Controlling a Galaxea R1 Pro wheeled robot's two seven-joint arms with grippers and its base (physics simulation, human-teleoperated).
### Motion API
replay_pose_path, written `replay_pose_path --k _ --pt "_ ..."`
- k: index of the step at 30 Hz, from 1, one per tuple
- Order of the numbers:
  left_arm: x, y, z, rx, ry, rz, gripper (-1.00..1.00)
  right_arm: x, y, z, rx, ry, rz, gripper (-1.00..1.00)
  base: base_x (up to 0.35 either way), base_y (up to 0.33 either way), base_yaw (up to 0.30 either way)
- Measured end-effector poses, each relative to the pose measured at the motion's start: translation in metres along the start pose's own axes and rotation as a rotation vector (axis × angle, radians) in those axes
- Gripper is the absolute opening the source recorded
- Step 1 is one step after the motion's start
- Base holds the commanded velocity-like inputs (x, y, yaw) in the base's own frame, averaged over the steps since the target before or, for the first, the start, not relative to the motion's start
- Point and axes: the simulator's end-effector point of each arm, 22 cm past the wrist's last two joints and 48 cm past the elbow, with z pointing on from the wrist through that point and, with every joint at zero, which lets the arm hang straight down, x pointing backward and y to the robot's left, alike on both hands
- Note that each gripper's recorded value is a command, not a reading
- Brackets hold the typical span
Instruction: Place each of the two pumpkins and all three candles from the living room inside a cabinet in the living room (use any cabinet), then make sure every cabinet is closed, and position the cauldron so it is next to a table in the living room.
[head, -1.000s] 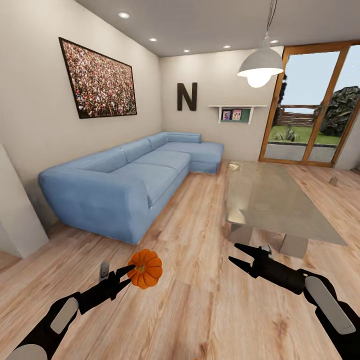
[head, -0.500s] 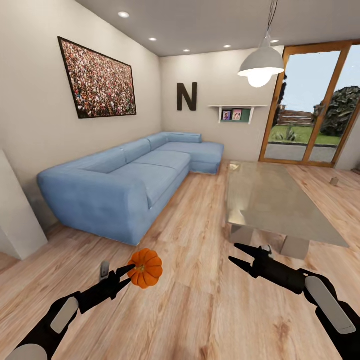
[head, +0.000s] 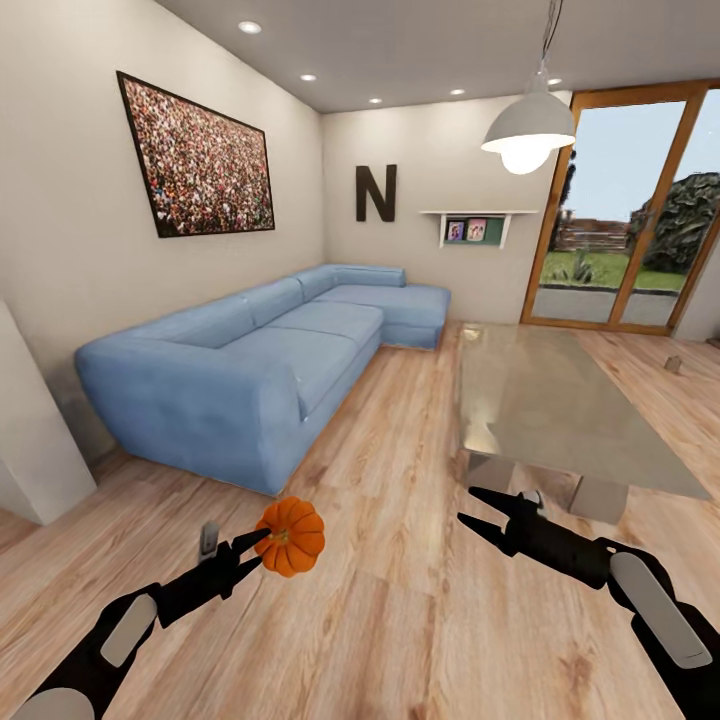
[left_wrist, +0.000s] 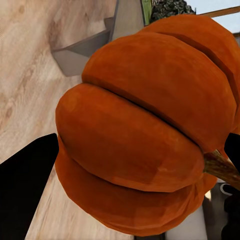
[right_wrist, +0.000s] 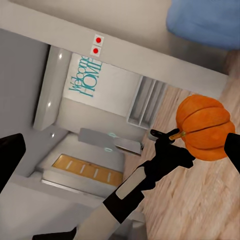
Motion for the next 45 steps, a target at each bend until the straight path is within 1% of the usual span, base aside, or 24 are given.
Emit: replay_pose_path --k 5,8,13,16,20,24,34,40,42,43,44,45 --pt "0.000 0.000 0.000 0.000 0.000 -0.001 -1.00 0.000 -0.001 0.000 0.004 -0.002 -0.001 1.00 0.000 0.000 0.000" --pt "0.000 0.000 0.000 0.000 0.000 -0.001 -1.00 -0.003 -0.006 0.000 0.024 -0.015 -0.013 1.00 0.000 0.000 0.000" --pt "0.000 0.000 -0.001 -0.001 0.002 -0.003 -1.00 -0.005 -0.043 -0.005 0.164 -0.034 0.007 1.00 -0.089 0.000 0.000" --pt "0.000 0.000 -0.001 -0.001 0.002 -0.003 -1.00 -0.007 -0.052 -0.007 0.195 -0.043 0.010 1.00 -0.086 0.000 0.000" --pt "-0.001 0.000 -0.001 0.000 0.001 -0.005 -1.00 -0.010 -0.053 -0.009 0.202 -0.055 0.006 1.00 -0.020 0.000 0.000" --pt "0.000 0.000 -0.001 -0.001 0.002 -0.005 -1.00 -0.022 -0.049 -0.016 0.199 -0.088 0.001 1.00 -0.004 0.000 0.000" --pt "0.000 0.000 -0.001 0.001 0.002 -0.006 -1.00 -0.028 -0.050 -0.021 0.202 -0.111 0.000 1.00 -0.062 0.000 0.000" --pt "-0.001 0.000 -0.001 0.000 0.002 -0.006 -1.00 -0.027 -0.065 -0.027 0.227 -0.121 0.033 1.00 -0.108 0.000 0.000" --pt "-0.001 0.000 -0.001 0.001 0.002 -0.007 -1.00 -0.026 -0.072 -0.029 0.246 -0.122 0.043 1.00 -0.022 0.000 0.000" --pt "-0.001 0.000 -0.001 0.001 0.002 -0.007 -1.00 -0.025 -0.080 -0.032 0.274 -0.122 0.051 1.00 -0.011 0.000 0.000" --pt "-0.001 0.000 -0.001 0.001 0.002 -0.006 -1.00 -0.023 -0.091 -0.035 0.316 -0.121 0.062 1.00 -0.007 0.000 0.000" --pt "-0.001 -0.001 -0.001 0.002 0.001 -0.006 -1.00 -0.021 -0.105 -0.040 0.373 -0.119 0.074 1.00 -0.006 0.000 0.000"
